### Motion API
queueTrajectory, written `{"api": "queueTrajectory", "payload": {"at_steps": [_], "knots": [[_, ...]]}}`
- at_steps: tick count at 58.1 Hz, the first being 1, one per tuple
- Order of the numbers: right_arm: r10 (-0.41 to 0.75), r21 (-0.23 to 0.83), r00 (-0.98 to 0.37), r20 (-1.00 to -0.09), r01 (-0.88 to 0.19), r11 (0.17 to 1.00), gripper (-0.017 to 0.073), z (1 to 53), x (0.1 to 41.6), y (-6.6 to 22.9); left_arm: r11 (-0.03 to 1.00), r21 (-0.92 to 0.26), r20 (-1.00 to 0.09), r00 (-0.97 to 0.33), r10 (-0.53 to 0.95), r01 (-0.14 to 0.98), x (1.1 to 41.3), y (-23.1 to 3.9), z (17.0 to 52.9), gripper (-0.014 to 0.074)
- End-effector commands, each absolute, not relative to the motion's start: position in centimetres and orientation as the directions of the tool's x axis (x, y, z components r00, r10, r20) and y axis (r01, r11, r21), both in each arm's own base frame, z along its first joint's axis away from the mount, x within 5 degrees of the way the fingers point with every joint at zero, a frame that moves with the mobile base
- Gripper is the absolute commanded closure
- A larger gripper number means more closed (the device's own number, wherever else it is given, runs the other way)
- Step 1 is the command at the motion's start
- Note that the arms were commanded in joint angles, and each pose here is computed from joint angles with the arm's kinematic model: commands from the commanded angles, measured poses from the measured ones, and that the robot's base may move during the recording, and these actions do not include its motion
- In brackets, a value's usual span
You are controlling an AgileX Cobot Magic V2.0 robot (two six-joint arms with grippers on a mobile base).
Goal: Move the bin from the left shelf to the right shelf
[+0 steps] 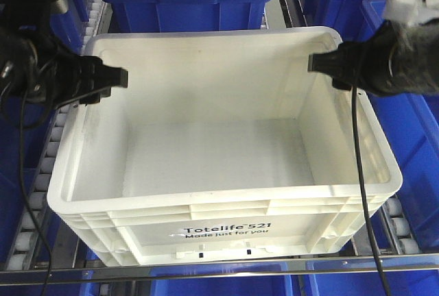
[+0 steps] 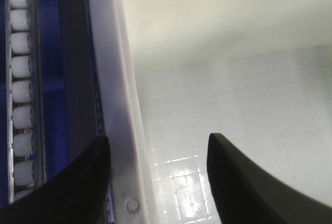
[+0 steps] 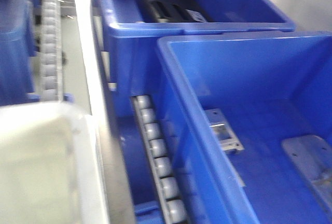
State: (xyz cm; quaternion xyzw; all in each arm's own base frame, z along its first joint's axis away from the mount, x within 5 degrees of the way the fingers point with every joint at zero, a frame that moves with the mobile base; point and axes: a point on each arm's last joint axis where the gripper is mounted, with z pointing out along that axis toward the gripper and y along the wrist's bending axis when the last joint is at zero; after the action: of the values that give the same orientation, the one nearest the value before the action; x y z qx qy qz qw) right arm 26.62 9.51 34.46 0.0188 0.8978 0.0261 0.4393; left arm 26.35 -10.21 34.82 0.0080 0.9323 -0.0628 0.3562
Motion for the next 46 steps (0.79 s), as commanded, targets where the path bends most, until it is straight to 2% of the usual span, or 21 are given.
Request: {"api": "queueTrajectory", "payload": {"at_steps": [1,9,16,26,36,46], "knots": [[0.030,0.088,-0.447,-0.894,-0.108,0.990,0.0155,36.9,25.2,9.3,0.980,-0.153,-0.777,-0.628,-0.041,0.126,24.9,-10.0,36.3,0.0193],[-0.054,0.018,-0.355,-0.933,-0.196,0.981,0.0155,37.4,22.1,8.2,0.966,-0.156,-0.863,-0.505,-0.032,0.205,21.8,-8.9,37.0,0.0193],[-0.095,-0.026,-0.304,-0.948,-0.223,0.975,0.0155,37.5,19.2,6.9,0.954,-0.125,-0.923,-0.385,-0.011,0.274,18.9,-7.8,37.4,0.0193],[-0.114,-0.051,-0.244,-0.963,-0.249,0.967,0.0155,36.4,14.7,5.0,0.944,-0.118,-0.956,-0.293,-0.024,0.307,15.2,-6.2,36.5,0.0193],[-0.090,-0.055,-0.134,-0.987,-0.250,0.967,0.0155,35.2,9.8,2.7,0.942,-0.090,-0.974,-0.226,-0.015,0.325,11.5,-4.5,34.8,0.0193],[-0.008,0.006,-0.049,-0.999,-0.279,0.960,0.0155,32.9,5.5,1.0,0.937,-0.079,-0.987,-0.160,-0.024,0.342,7.7,-2.8,32.7,0.0193]]}}
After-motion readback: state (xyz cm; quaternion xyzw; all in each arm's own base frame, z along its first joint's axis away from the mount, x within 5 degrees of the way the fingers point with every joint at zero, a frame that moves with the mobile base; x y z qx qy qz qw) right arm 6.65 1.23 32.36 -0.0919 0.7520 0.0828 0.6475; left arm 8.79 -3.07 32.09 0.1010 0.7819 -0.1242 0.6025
